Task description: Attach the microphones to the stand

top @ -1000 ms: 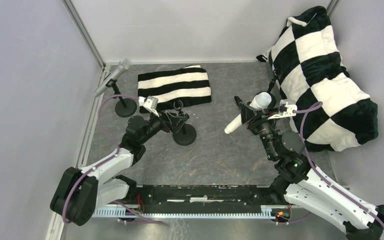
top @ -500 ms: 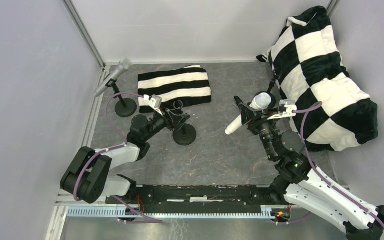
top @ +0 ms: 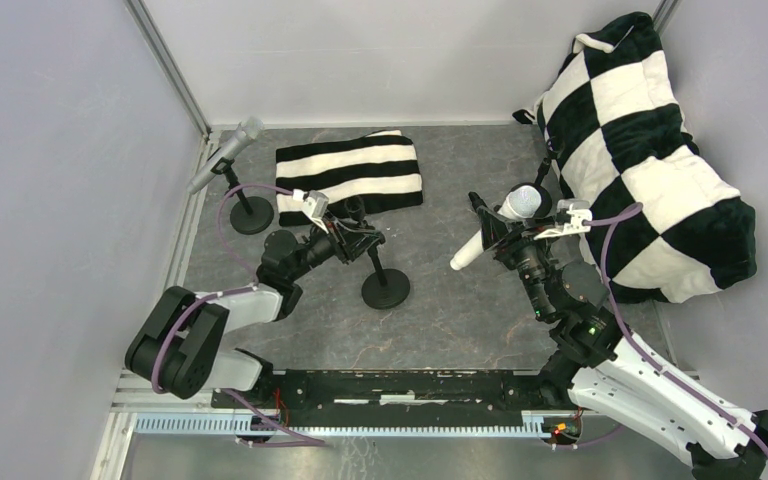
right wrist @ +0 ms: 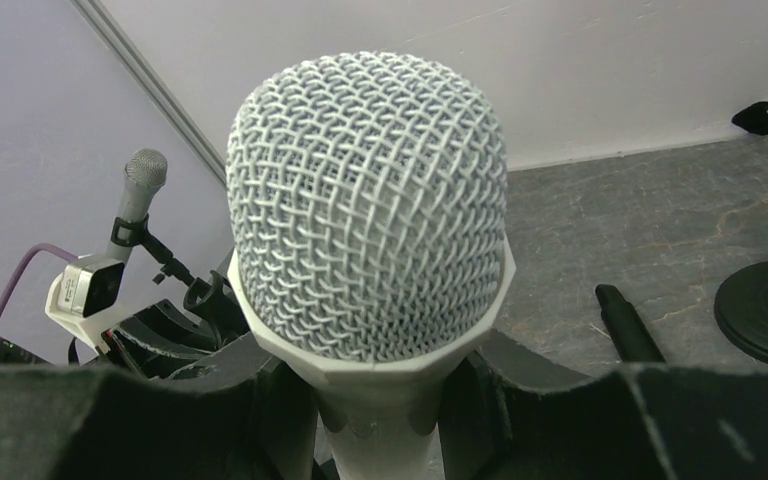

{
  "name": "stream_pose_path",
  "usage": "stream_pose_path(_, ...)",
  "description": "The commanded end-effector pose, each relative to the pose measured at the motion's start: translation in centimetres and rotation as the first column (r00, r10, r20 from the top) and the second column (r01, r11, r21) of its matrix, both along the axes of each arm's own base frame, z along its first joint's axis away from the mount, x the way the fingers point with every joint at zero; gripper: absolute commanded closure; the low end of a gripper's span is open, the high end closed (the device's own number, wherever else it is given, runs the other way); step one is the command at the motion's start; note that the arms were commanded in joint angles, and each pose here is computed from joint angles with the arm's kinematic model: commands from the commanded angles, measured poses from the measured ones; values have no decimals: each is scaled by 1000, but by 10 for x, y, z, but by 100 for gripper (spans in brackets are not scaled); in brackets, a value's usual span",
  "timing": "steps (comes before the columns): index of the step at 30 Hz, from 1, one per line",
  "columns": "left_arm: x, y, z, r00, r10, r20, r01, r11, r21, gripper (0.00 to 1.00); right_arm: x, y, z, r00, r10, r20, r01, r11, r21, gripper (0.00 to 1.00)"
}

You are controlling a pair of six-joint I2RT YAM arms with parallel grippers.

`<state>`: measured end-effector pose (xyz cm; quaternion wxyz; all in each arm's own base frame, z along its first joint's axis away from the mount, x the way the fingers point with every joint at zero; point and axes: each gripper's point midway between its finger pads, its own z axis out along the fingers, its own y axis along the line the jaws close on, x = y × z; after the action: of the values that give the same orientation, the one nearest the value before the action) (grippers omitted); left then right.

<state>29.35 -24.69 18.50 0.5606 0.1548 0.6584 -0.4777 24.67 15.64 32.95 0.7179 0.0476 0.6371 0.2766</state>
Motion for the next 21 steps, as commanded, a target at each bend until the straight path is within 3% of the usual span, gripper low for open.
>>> stream_pose_path(1,2,0,30,996,-1,84,5,999,-39,98,-2,0,18,998,12,63,-14,1000,27,100)
stream_pose_path(6,-1,-3,30,996,8,91,-8,1000,1,98,-8,7,32,984,58,170,-60,998,7,100)
stream_pose_path(10,2,-4,37,985,94,145,-108,990,89,98,-12,15,45,968,104,228,-101,995,-28,100)
stream_pose_path(16,11,1,60,948,219,232,-258,953,156,98,-14,21,43,962,135,236,-127,991,-52,100)
stream_pose_path(21,21,12,73,893,350,283,-398,908,133,98,-14,21,38,964,137,227,-126,990,-62,100)
